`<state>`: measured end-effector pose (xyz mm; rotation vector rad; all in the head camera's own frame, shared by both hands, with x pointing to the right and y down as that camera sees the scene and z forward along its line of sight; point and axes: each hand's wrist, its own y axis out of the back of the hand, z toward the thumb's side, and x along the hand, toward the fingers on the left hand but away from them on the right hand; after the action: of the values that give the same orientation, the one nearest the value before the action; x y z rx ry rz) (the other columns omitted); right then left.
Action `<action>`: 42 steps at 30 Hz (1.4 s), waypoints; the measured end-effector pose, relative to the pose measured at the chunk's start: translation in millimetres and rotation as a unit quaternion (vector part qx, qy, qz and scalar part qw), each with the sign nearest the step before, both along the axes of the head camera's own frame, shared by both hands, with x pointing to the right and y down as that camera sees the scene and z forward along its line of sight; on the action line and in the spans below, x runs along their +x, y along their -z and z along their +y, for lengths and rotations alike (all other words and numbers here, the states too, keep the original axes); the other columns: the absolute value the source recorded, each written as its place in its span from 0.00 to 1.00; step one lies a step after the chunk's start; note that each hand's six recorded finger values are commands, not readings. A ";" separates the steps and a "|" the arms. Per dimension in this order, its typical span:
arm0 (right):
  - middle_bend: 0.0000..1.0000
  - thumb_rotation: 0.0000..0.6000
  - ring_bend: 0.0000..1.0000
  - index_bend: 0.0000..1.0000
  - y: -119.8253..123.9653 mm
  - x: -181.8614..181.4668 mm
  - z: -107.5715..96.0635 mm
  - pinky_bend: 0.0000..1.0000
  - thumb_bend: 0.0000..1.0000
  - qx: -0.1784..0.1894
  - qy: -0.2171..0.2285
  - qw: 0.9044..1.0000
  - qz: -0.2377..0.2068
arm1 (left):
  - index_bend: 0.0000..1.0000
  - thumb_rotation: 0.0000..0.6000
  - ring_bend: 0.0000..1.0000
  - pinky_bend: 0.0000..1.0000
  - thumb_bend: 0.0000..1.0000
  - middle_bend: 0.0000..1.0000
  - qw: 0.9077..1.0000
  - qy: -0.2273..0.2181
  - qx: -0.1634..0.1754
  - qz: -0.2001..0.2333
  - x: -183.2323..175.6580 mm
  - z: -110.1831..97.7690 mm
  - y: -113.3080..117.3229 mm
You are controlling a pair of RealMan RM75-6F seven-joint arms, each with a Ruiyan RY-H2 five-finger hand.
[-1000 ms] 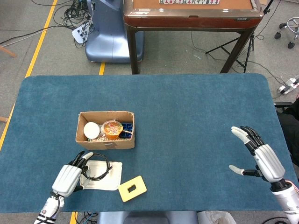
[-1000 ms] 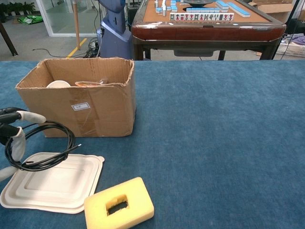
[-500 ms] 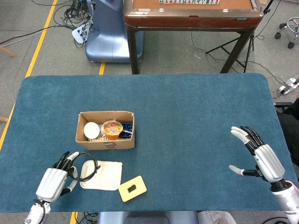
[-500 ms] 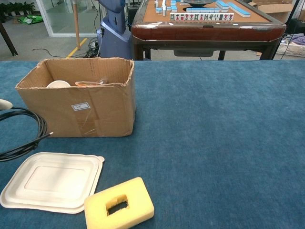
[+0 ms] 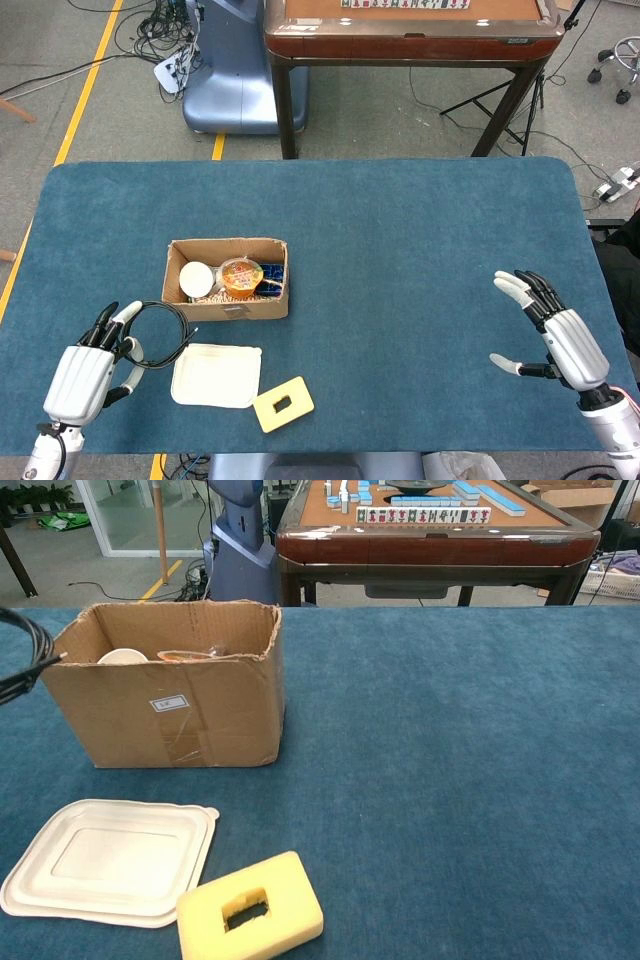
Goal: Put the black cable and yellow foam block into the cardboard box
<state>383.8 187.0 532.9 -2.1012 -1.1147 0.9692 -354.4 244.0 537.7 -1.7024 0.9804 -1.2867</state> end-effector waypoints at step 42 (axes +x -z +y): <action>0.11 1.00 0.00 0.12 8.2 8.7 -4.4 0.00 0.00 0.006 -0.012 1.000 -0.012 | 0.62 1.00 0.01 0.25 0.75 0.04 0.969 -0.036 -0.233 0.078 106.2 -132.8 -18.1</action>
<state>392.5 182.6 524.7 -2.1009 -1.1564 0.9482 -248.2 111.2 555.8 -2.2034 0.7274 -1.4306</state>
